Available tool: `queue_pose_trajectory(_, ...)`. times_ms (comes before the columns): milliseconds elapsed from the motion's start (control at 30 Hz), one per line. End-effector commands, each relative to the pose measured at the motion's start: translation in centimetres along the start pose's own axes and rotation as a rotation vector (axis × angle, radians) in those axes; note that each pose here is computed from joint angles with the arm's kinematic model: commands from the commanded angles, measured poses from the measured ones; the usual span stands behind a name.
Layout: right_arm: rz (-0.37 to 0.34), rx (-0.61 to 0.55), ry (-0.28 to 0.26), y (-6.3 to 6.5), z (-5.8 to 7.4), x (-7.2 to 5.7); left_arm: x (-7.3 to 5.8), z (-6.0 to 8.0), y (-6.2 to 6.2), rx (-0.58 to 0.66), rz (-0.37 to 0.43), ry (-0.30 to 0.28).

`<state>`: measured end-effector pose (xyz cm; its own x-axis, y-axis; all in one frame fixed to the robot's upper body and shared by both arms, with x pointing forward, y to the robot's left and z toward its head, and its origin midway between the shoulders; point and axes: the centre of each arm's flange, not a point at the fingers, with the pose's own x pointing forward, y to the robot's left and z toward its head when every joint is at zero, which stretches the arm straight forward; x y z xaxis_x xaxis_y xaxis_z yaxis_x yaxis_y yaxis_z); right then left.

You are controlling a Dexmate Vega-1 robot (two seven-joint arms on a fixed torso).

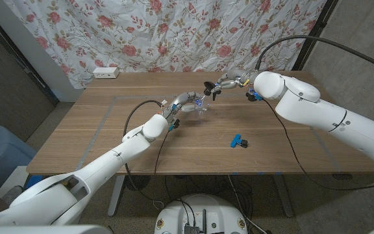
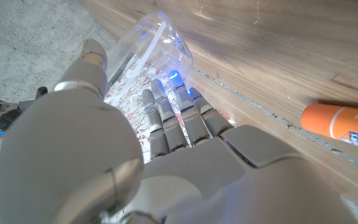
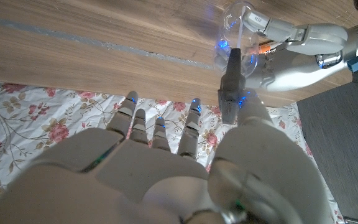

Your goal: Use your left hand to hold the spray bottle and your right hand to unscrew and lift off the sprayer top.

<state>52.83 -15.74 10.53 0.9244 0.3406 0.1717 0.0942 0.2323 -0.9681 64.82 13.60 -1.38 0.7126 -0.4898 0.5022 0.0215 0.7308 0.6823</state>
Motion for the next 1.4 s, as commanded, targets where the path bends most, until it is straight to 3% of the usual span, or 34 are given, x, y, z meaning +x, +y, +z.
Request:
queue_pose_trajectory(33, 0.0, -0.01, -0.01, -0.1, 0.7, 1.0, 0.3, -0.6, 0.8, -0.005, -0.023, -0.01)
queue_pose_trajectory(400, 0.014, 0.038, -0.069, -0.5, 0.2, 2.3, 0.1, -0.8, 1.2, 0.003, -0.007, 0.007)
queue_pose_trajectory(900, -0.031, 0.088, -0.109, -1.3, 0.1, 2.3, 1.0, -1.0, 1.1, 0.001, -0.022, -0.002)
queue_pose_trajectory(1400, -0.068, 0.137, -0.145, -1.5, -0.4, 2.1, 0.9, -0.5, 0.5, -0.001, -0.019, 0.001)
